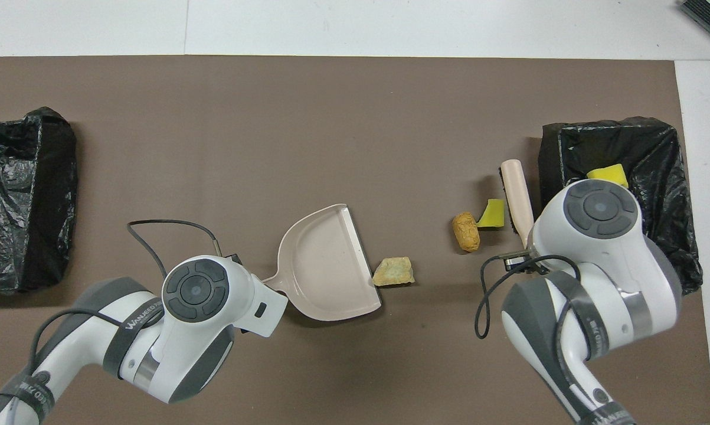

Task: Sweep and dump trash in bin
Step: 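Sweep the chunks near the bin toward the dustpan with the right gripper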

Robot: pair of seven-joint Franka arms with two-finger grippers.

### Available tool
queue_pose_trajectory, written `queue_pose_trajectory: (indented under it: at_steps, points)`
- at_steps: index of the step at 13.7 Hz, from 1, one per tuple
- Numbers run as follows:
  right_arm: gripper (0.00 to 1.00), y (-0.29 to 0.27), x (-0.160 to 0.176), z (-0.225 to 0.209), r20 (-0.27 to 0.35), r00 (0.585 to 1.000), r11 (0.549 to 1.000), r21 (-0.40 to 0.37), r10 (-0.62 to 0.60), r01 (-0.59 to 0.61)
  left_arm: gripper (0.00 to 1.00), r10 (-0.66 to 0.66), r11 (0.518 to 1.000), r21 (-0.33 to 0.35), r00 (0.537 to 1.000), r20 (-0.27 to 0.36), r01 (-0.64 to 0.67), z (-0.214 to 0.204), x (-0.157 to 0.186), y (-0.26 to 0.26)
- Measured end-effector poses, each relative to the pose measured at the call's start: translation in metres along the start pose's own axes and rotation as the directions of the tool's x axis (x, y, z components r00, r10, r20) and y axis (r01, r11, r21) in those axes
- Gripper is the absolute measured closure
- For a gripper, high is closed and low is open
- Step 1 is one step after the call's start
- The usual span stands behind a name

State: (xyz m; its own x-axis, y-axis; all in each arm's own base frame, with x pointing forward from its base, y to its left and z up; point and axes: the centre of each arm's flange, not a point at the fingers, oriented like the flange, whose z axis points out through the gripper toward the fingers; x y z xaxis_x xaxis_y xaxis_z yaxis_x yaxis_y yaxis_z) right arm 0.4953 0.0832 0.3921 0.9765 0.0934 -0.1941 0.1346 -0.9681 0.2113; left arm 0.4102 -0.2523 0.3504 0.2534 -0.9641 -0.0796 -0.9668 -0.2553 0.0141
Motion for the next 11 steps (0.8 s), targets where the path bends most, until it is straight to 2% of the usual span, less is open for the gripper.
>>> queue_pose_trajectory:
  at_steps: [2,7,11]
  points:
    - [0.74,0.011,-0.003,0.019,0.008,0.999,0.999,0.009,-0.033,0.033,0.68,-0.016,1.000,0.000,1.000,0.001,0.016,0.000,0.001,0.001]
    - [0.74,-0.016,-0.010,0.029,0.007,0.997,0.997,0.013,-0.081,0.081,0.68,-0.032,0.999,0.000,0.999,0.002,0.032,0.001,0.003,0.003]
    - [0.74,-0.080,-0.019,0.017,-0.006,0.993,0.987,0.113,-0.117,0.117,0.68,-0.015,1.000,0.016,1.000,0.015,0.015,0.001,0.005,0.006]
